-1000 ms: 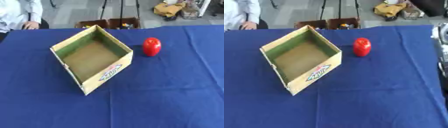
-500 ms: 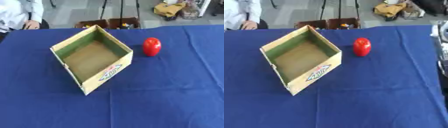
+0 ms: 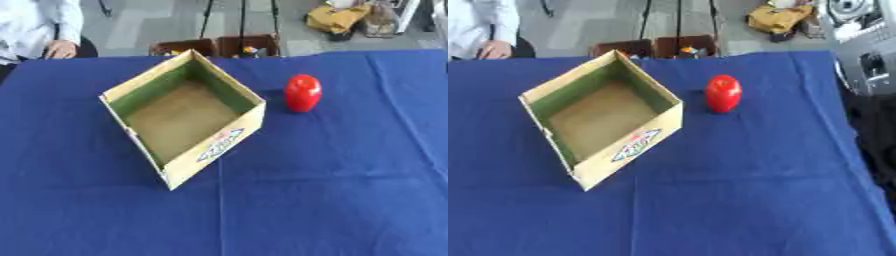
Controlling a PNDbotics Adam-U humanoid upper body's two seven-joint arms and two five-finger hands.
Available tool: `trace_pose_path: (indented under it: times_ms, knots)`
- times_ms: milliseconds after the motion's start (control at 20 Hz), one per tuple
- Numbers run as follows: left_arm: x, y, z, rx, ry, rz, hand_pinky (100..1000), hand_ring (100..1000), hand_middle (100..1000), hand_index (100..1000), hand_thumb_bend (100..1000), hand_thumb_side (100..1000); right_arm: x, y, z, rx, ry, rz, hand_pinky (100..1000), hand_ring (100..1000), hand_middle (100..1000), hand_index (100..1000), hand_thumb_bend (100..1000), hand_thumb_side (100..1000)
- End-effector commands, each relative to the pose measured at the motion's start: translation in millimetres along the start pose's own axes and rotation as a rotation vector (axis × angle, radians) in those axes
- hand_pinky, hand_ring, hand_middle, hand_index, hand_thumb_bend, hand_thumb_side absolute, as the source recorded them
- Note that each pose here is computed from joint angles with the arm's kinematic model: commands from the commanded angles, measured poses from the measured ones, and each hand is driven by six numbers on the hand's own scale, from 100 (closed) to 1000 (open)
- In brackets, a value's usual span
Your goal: Pick up objects on the table and place them in the box.
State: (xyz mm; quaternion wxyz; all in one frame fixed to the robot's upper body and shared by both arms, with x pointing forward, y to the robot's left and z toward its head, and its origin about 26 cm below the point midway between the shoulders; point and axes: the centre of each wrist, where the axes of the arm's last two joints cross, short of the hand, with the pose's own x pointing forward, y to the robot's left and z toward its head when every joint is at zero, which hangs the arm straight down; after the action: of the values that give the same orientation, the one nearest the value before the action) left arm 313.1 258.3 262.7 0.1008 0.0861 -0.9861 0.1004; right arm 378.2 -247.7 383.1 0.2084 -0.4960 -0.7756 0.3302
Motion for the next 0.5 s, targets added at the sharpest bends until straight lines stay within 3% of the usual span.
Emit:
trace_pose_path:
  times_ms: [50, 500]
  knots:
    - [4.8, 1.9, -7.4, -0.025, -0.029, -0.005, 694, 827, 822, 882, 100, 995, -12.1, 5.9, -14.4, 0.082, 0.031, 0.069, 717, 769, 818, 869, 342, 784]
    - [4.8, 1.1, -6.8, -0.033, -0.024, -0.001, 693, 827, 822, 881, 100, 995, -41.8, 48.4, -37.2, 0.316, 0.119, 0.172, 738, 795, 847, 884, 409, 853]
